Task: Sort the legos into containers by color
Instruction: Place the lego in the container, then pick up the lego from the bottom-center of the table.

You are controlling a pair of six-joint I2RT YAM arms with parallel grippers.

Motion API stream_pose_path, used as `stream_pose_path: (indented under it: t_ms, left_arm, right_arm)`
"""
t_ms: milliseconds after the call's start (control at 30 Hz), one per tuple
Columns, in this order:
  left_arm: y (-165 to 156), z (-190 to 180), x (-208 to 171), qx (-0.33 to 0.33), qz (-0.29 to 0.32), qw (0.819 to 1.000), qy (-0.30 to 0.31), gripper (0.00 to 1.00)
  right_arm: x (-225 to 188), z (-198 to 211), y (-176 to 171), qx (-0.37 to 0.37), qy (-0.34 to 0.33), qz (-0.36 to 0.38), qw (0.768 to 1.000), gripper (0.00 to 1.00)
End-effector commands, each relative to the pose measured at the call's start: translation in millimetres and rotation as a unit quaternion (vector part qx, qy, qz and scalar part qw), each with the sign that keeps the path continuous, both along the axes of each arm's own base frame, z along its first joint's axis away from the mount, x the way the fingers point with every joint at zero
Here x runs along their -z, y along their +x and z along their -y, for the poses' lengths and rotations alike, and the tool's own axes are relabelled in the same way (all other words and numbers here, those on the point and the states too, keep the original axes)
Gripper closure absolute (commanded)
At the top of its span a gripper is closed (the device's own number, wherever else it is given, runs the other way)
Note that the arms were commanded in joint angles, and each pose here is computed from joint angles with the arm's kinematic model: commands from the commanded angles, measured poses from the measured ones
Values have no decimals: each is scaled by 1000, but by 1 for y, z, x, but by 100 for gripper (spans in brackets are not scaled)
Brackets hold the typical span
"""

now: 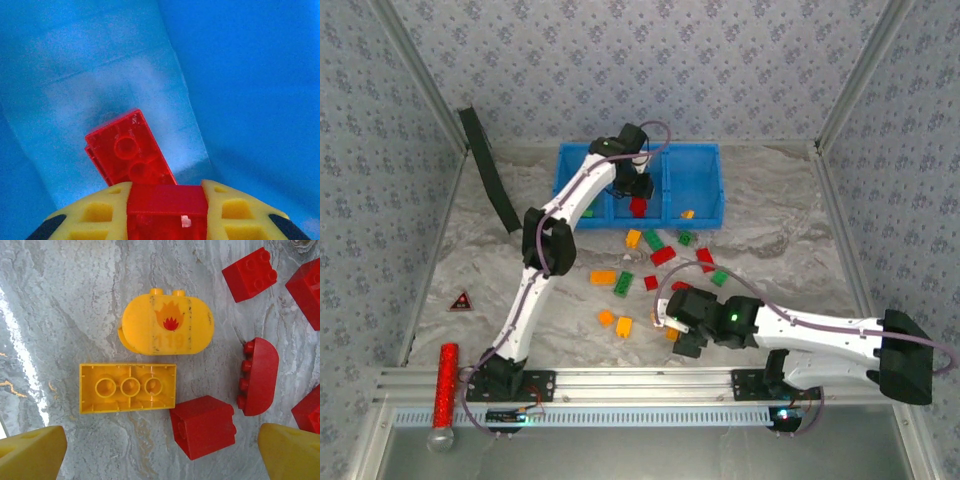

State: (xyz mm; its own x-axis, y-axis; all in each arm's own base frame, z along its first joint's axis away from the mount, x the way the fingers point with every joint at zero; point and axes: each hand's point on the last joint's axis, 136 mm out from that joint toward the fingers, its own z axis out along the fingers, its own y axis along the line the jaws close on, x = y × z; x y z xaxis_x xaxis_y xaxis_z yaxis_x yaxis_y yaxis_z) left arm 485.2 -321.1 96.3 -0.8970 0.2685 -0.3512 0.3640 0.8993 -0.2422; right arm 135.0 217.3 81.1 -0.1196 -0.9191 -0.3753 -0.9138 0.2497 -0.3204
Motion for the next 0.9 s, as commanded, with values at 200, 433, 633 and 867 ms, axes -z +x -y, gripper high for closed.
stream_pose_path:
  t_ms: [200,433,633,867]
  left_arm:
    - [-3,5,9,-6,-17,1000,-12,72]
    - [-4,7,-13,0,1,1000,-27,56]
    - [-9,9,-44,13,20,999,-46,43]
    - [-18,10,-87,23,44,996,-77,36]
  right_arm:
    - [6,-9,1,-32,2,-18,999,0]
    - [16,-6,6,-31,-6,-33,999,0]
    - [20,-10,15,-26,-3,-53,998,0]
    - [33,-11,17,-26,-28,-71,997,0]
